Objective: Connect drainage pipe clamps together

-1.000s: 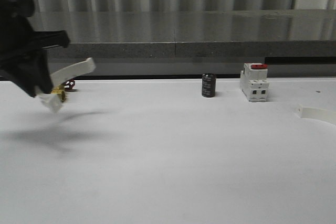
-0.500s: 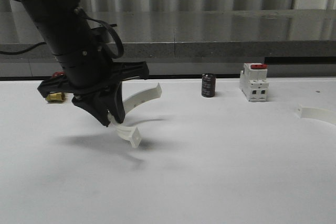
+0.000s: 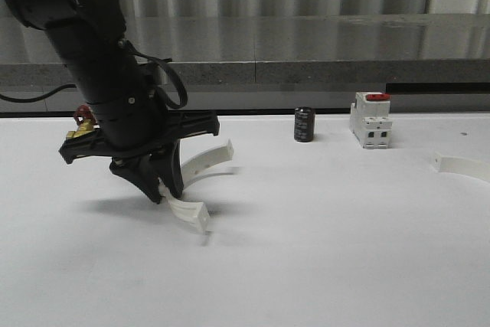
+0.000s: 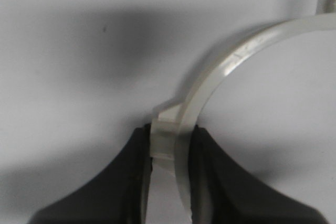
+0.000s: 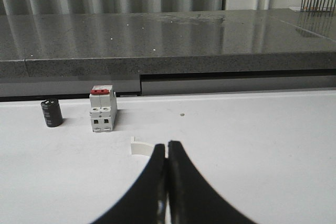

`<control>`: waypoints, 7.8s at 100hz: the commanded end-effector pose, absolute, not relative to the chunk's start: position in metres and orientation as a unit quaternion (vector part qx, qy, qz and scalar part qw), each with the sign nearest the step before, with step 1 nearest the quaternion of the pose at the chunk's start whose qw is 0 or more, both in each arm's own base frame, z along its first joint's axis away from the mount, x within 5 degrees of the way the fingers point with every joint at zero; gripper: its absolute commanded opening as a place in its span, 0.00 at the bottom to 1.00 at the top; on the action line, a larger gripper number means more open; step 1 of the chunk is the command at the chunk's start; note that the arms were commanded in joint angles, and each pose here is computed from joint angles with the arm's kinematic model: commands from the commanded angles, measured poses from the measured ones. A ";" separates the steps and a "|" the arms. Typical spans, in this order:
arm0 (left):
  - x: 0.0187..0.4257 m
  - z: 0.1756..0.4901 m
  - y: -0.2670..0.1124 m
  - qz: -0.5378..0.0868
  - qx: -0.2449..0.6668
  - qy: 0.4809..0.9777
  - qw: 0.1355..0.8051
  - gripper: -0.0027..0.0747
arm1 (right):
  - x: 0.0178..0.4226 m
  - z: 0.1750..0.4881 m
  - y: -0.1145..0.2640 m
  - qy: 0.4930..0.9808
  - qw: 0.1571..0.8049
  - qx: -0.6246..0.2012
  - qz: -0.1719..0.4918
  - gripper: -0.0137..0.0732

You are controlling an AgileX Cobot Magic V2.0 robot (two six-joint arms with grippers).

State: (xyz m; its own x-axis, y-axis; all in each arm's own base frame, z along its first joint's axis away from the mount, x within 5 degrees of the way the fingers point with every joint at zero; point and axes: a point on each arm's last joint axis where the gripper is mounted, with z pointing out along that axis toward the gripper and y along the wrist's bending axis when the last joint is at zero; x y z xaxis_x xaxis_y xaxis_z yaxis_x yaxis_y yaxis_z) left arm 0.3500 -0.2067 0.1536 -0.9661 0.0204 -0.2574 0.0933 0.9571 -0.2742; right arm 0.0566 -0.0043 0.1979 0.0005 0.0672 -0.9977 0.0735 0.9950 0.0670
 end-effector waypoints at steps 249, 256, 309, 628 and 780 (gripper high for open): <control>0.081 0.309 -0.014 -0.114 0.005 0.743 0.660 0.01 | 0.054 0.214 -0.004 0.655 0.754 0.041 -0.008 0.08; 0.081 0.308 -0.014 -0.113 0.005 0.744 0.658 0.01 | 0.054 0.214 -0.004 0.656 0.754 0.041 -0.008 0.08; 0.081 0.308 -0.014 -0.113 0.005 0.744 0.659 0.01 | 0.086 0.286 -0.007 0.743 0.667 0.051 -0.009 0.08; 0.081 0.307 -0.014 -0.113 0.005 0.745 0.657 0.01 | 0.350 0.181 -0.027 0.960 0.265 0.090 0.002 0.15; 0.081 0.307 -0.014 -0.113 0.005 0.745 0.657 0.01 | 0.339 0.205 0.192 0.955 0.252 0.132 0.083 0.25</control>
State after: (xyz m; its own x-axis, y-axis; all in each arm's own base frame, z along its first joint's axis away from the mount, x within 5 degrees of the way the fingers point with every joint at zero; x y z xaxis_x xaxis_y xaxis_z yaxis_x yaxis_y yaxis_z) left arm 0.0803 -0.0141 0.2917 -0.2254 -0.1244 -0.9663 0.1400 0.9774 -0.1585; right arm 0.3359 0.1876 0.1765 -0.8806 0.2787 -0.3833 0.2289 0.9583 0.1709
